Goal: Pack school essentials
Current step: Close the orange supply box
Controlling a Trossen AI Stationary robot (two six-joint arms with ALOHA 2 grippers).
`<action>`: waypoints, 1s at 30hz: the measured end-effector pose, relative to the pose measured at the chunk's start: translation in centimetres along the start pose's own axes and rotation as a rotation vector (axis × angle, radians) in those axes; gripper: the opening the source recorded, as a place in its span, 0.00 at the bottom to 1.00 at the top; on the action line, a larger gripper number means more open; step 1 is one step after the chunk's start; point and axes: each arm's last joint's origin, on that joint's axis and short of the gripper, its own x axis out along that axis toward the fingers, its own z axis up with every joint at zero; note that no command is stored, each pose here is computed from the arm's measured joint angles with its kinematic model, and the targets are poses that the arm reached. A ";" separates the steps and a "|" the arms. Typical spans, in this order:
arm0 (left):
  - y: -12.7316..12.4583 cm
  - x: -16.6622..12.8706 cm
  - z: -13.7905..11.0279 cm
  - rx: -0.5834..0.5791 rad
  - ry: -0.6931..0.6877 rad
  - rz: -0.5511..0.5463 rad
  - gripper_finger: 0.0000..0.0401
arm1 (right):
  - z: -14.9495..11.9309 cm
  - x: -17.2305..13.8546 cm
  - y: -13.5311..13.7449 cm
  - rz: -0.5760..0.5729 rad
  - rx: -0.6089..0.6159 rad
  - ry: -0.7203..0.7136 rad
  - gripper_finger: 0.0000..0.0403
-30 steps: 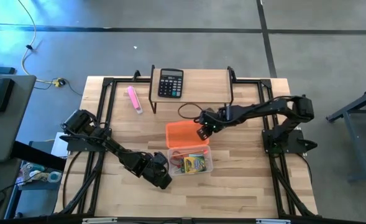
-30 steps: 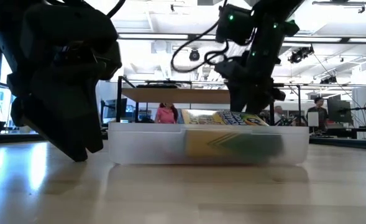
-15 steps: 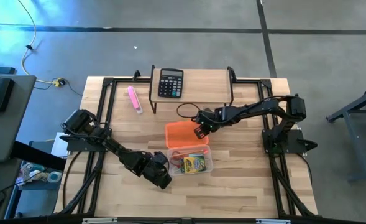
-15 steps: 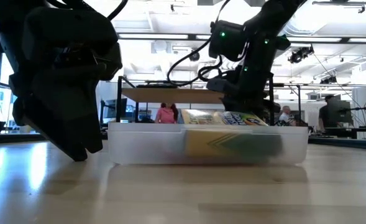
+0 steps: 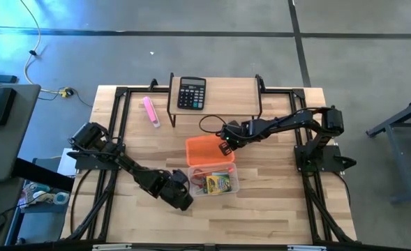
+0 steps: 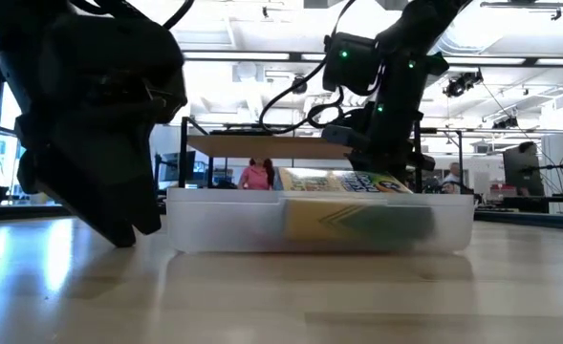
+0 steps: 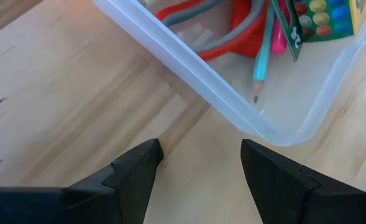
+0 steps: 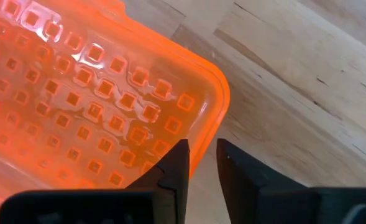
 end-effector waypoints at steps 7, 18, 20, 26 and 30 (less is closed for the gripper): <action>0.2 0.2 0.7 -0.032 0.000 0.007 0.56 | 0.0 0.0 0.0 -0.003 0.005 -0.001 0.18; -1.2 -0.5 -0.8 -0.023 0.117 -0.147 0.56 | 0.0 0.0 -0.1 -0.022 -0.001 -0.012 0.09; -1.8 -0.7 -1.3 -0.027 0.157 -0.187 0.56 | 0.0 0.0 -0.1 -0.021 0.000 -0.013 0.07; -2.1 -1.0 -1.8 -0.046 0.166 -0.197 0.56 | 0.0 0.0 0.0 -0.017 0.024 -0.021 0.03; -2.6 -0.8 -0.5 -0.118 0.070 -0.249 0.56 | 0.1 0.0 0.0 -0.018 0.036 -0.022 0.03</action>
